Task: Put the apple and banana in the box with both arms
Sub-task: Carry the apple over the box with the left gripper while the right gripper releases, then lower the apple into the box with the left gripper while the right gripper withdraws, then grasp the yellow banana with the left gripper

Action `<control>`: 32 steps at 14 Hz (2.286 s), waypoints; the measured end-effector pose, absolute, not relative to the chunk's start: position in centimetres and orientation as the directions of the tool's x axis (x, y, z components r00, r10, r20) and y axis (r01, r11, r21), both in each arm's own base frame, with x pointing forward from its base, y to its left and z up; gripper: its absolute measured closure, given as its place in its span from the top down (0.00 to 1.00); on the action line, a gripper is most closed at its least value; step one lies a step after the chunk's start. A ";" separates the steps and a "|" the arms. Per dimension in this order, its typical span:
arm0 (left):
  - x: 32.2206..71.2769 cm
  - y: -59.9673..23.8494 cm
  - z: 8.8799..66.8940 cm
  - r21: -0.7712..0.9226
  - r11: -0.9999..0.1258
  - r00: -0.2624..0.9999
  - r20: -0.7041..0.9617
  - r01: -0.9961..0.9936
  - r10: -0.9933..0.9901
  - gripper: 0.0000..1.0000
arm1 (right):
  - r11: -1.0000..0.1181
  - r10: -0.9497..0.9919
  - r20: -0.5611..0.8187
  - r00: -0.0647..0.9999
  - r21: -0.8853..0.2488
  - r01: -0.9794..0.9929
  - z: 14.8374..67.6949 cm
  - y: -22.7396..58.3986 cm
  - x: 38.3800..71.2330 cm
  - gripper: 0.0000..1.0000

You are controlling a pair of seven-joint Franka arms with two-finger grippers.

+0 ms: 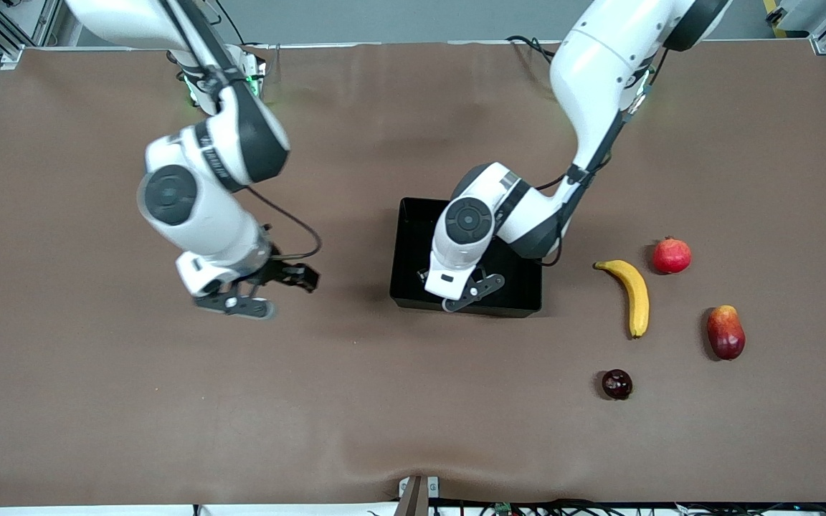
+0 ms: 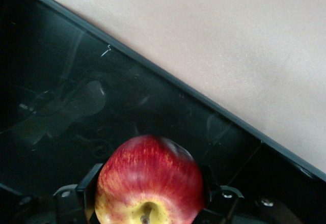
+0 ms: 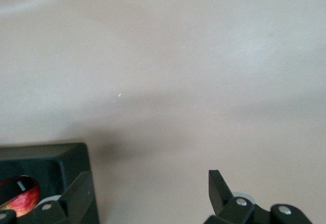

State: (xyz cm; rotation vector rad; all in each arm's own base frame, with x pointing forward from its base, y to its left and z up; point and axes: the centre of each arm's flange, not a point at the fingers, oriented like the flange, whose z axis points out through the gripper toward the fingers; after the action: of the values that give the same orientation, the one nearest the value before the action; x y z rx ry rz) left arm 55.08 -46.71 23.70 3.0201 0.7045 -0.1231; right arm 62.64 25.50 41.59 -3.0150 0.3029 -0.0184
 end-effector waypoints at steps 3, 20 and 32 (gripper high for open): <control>55.0 -47.3 22.2 0.027 -0.892 0.891 -0.080 0.451 0.447 0.80 | -0.977 -0.183 0.008 0.983 -0.111 -0.181 42.4 20.8 64.0 1.00; 62.0 -37.1 39.9 0.064 -0.894 0.895 0.018 0.444 0.446 1.00 | -0.997 -0.027 -0.096 0.995 -0.074 -0.034 56.1 4.3 58.2 1.00; 64.9 -7.7 34.2 -0.061 -0.939 0.929 -0.137 0.338 0.343 1.00 | -0.997 0.060 -0.103 0.993 -0.060 0.054 65.1 2.8 53.5 1.00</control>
State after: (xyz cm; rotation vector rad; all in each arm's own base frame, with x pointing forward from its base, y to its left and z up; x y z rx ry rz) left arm 64.85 -7.65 34.25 3.1212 0.5516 -0.2319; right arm 53.49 2.83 65.11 -3.0788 -0.0887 0.1615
